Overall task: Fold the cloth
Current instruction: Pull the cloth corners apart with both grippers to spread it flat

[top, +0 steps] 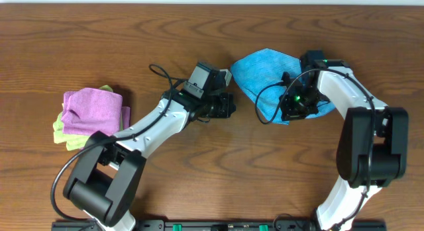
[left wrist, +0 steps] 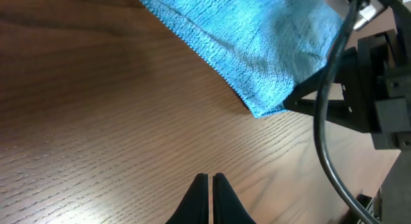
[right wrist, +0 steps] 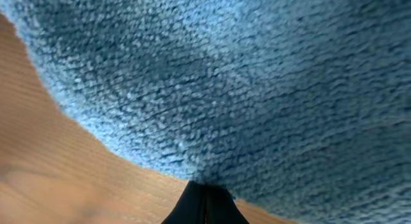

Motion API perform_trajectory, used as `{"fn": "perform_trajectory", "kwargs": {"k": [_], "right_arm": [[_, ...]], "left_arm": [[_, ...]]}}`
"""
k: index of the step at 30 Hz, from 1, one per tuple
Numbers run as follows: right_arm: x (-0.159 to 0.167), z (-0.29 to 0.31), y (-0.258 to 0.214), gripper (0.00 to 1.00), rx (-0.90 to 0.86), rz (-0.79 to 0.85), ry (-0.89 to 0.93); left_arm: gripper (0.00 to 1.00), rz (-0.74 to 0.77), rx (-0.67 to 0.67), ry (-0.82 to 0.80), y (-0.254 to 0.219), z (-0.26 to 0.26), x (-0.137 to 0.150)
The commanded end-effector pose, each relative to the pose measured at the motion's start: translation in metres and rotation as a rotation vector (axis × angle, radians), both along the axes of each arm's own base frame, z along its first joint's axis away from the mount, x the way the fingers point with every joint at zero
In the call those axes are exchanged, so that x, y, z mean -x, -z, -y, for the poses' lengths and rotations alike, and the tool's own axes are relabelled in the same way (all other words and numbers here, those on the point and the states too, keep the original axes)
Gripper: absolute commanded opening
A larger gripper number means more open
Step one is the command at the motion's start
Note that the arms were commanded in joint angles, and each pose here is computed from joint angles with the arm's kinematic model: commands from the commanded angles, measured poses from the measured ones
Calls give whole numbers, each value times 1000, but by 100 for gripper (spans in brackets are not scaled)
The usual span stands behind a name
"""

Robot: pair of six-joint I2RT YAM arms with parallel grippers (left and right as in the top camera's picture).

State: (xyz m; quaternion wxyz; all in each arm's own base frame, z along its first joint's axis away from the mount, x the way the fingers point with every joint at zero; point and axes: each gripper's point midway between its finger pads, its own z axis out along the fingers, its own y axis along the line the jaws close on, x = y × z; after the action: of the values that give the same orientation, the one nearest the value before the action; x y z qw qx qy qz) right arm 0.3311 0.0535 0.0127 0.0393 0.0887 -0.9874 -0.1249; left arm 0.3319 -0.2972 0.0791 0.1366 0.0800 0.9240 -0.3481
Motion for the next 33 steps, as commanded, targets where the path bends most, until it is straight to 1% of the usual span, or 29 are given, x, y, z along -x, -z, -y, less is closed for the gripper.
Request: {"fn": "perform_trajectory", "kwargs": {"k": [1,10,16,21,24,27,33], "right_arm": [[-2,5,-5,1,37,28,-5],[-1,6,-3,1,41,26,-5],[12,9,12,1,59,-2,5],[22,6,21,1,46,-24,18],[27,-4,20,1,4,-43,27],[30,-15,20,1,8,-55,25],[41,-58,19,1,4,-70,-41]], "left_arm": [[6,66,3,-6,-20,-5,-10],[6,60,-2,-54,-23,-23,-20],[6,71,3,-83,-28,-33,-28],[6,92,-2,-76,-34,-38,-29],[6,95,-9,-71,-36,-41,-27],[6,93,-19,-71,-36,-46,-26],[6,94,-26,-97,-37,-59,-32]]}}
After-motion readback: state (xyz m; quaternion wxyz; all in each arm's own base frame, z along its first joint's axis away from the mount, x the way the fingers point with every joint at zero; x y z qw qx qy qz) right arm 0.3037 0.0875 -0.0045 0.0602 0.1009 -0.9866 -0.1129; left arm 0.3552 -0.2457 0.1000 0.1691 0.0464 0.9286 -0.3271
